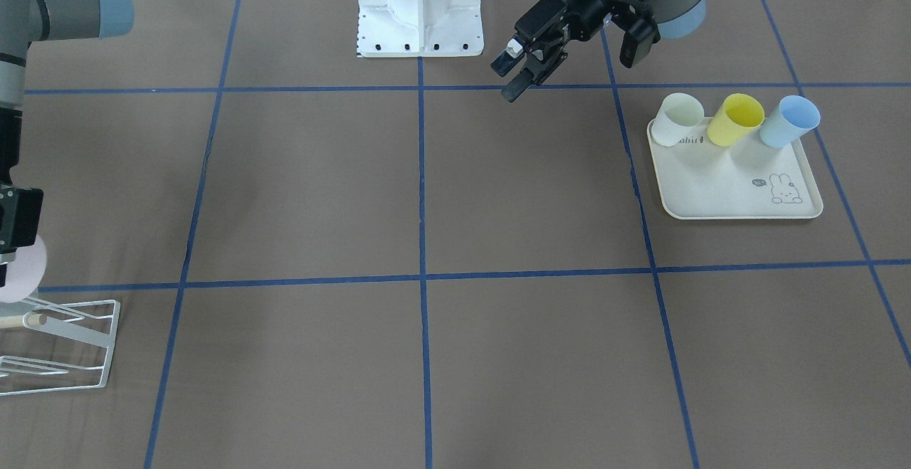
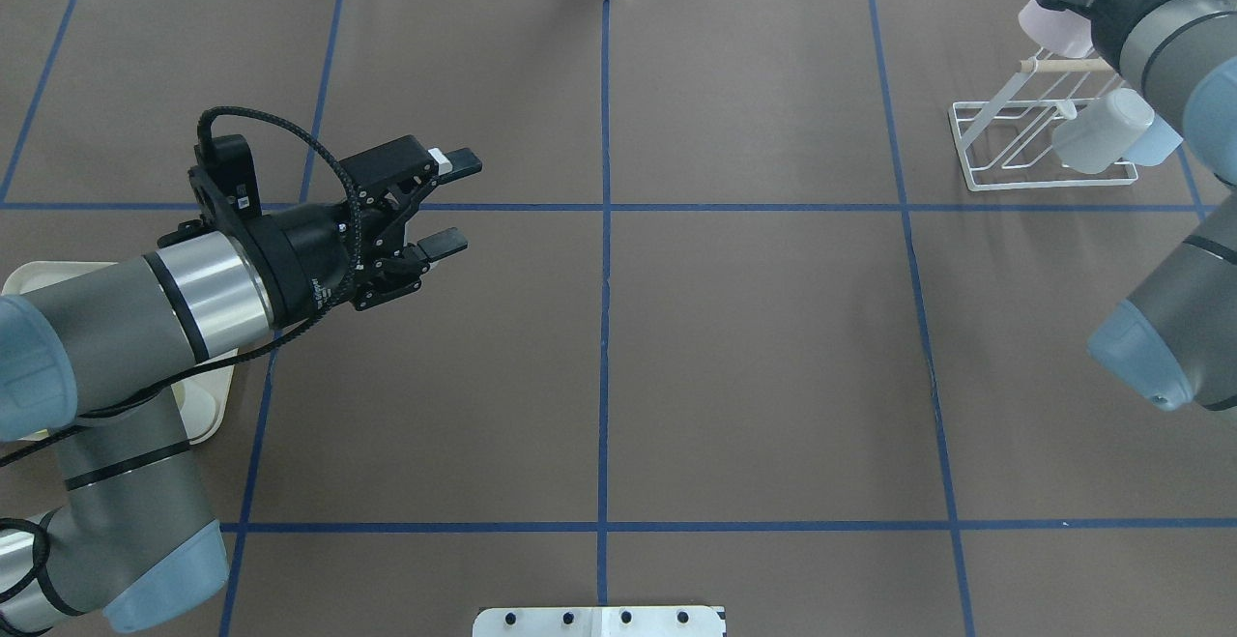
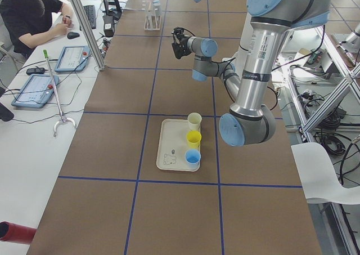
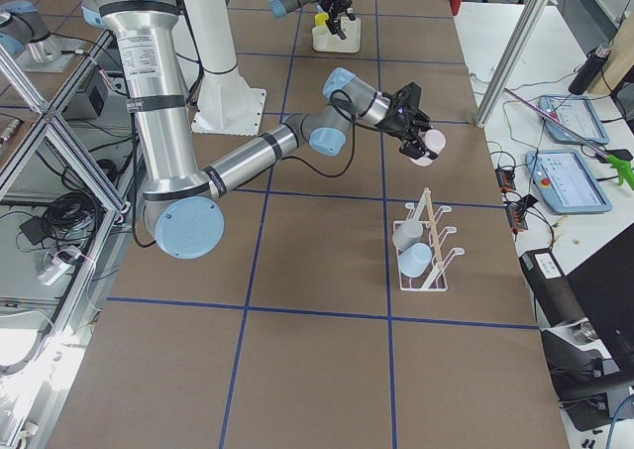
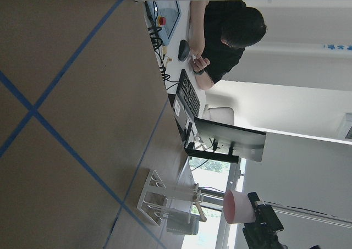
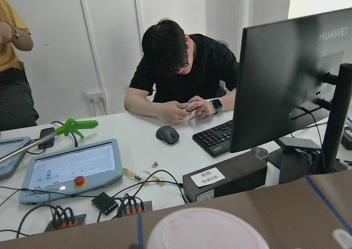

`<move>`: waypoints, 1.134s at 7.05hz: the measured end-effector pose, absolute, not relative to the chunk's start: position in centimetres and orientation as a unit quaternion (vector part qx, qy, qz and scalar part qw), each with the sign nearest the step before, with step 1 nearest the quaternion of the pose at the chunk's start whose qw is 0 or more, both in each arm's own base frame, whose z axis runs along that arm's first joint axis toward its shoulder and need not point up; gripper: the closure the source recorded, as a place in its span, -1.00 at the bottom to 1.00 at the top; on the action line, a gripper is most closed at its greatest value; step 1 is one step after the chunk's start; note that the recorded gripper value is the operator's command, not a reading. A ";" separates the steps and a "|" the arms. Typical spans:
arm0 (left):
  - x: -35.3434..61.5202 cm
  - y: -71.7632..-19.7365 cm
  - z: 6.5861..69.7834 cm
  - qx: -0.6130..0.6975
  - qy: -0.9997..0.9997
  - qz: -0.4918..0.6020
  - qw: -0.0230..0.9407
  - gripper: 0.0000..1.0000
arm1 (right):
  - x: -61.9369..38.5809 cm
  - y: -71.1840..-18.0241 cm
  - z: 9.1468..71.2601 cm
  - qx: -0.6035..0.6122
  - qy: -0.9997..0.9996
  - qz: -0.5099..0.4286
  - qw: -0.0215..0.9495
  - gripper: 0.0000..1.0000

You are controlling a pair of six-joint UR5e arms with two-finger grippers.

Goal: Transfer IKEA cup to right arm and place on rack

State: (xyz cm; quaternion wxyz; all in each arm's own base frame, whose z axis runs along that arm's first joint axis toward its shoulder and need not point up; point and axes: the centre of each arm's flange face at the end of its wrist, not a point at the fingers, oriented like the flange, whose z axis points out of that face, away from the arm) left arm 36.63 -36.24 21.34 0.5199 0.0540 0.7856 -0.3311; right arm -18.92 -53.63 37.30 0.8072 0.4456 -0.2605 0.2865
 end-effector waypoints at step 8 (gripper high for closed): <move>36.5 -36.0 22.2 0.059 0.776 -0.329 0.535 -1.00 | -22.6 -52.1 45.5 0.451 -0.190 0.252 0.835 1.00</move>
